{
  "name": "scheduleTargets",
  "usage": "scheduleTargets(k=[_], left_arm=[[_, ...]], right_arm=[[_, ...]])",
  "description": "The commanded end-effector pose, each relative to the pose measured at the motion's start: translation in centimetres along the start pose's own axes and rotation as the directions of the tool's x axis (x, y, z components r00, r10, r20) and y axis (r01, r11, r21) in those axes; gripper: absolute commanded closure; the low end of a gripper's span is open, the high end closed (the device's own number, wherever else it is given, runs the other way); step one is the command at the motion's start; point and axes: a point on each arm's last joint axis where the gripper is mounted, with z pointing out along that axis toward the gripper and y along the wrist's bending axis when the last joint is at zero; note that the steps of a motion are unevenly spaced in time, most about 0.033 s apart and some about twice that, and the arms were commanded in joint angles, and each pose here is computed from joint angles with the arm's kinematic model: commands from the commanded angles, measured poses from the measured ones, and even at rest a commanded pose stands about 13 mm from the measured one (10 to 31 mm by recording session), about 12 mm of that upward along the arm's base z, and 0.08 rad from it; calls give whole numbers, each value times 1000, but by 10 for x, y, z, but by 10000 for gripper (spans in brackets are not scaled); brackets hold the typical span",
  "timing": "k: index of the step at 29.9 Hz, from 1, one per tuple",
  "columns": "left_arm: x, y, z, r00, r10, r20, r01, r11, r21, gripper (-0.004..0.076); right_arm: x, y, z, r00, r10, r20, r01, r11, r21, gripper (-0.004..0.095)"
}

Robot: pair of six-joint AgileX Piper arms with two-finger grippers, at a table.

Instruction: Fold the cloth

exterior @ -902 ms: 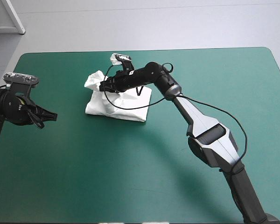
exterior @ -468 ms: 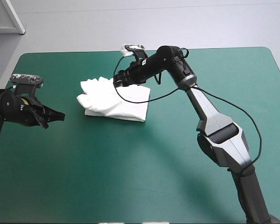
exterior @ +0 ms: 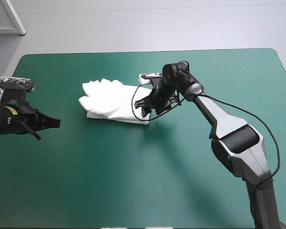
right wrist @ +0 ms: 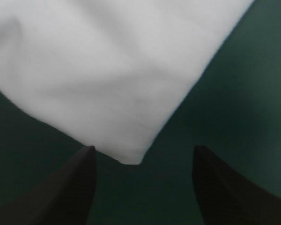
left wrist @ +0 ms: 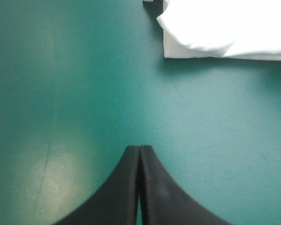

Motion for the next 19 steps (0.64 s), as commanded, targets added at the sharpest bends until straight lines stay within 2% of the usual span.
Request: scheduleTargets(k=[1, 5, 10, 13, 17, 19], left_arm=[[7, -2, -23, 999, -8, 44, 7, 1000, 14, 732], [10, -3, -31, 998, -7, 69, 6, 1000, 12, 732], [12, -3, -35, 997, -7, 81, 6, 1000, 11, 732], [12, -3, -35, 997, -7, 81, 6, 1000, 11, 732], [12, -3, -35, 997, -7, 81, 6, 1000, 11, 732], [12, -3, -35, 997, -4, 81, 3, 1000, 10, 732]], right_arm=[[-3, 10, -26, 991, 7, 130, 1, 998, -64, 348], [-10, 12, -9, 984, 34, 175, -9, 990, -137, 349], [-14, 10, 11, 983, 66, 172, -34, 983, -180, 367], [-15, 10, 10, 982, 51, 183, -21, 986, -165, 505], [-10, 6, 5, 988, -31, 149, 45, 995, -91, 932], [-6, 1, -1, 991, -72, 113, 75, 997, -18, 920]])
